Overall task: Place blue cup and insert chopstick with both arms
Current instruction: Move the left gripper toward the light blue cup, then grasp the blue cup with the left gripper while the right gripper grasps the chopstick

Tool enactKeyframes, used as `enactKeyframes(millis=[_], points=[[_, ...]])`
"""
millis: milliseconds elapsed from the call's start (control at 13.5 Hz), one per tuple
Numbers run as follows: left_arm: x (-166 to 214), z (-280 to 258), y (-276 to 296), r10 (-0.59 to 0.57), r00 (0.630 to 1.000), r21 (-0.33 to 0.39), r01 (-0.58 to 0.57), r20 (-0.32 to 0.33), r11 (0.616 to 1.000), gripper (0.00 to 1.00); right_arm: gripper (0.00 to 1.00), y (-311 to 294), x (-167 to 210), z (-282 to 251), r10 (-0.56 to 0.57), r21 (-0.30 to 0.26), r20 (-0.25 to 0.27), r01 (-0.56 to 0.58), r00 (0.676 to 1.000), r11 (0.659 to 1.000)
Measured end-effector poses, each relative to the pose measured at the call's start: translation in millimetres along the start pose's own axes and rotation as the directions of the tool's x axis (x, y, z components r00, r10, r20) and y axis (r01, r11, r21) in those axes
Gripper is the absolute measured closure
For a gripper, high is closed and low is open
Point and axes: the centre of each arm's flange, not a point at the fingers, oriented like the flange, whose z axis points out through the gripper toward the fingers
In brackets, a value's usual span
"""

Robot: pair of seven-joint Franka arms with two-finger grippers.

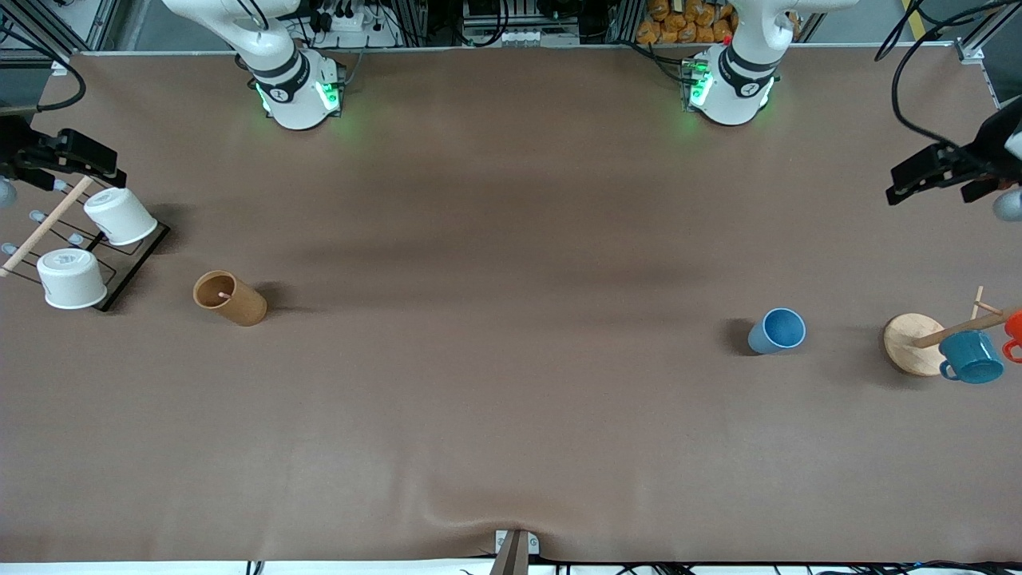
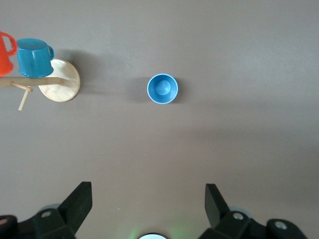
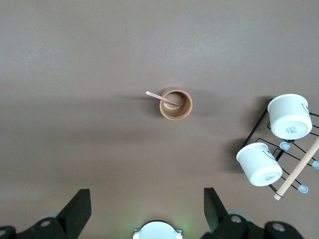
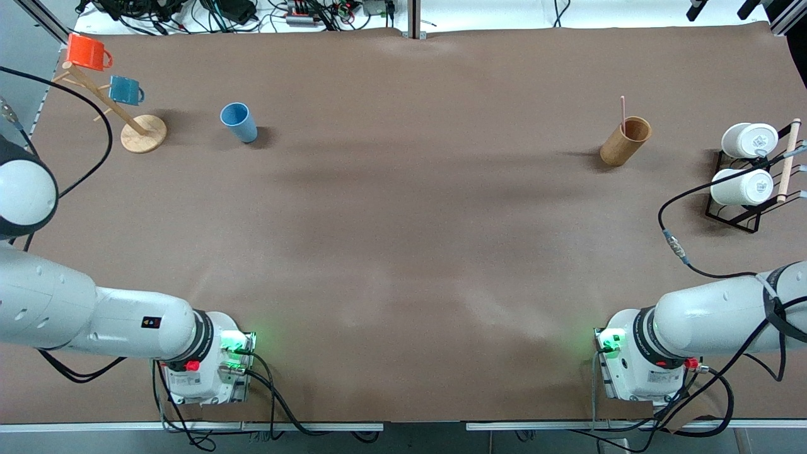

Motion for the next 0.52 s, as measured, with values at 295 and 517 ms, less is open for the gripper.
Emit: enactKeyframes(millis=[295, 517], points=[[18.9, 59.8, 1.9, 0.001, 1.000, 0.000, -0.001, -0.016, 1.000, 0.00, 0.00, -0.2, 3.6, 4.4, -0.001, 0.000, 0.001, 0.001, 1.000, 1.000], [28.6, 129.4, 3.8, 0.004, 0.999, -0.002, -0.005, -0.050, 1.000, 0.00, 0.00, -0.4, 21.0, 33.1, -0.001, -0.001, 0.007, 0.001, 1.000, 1.000]])
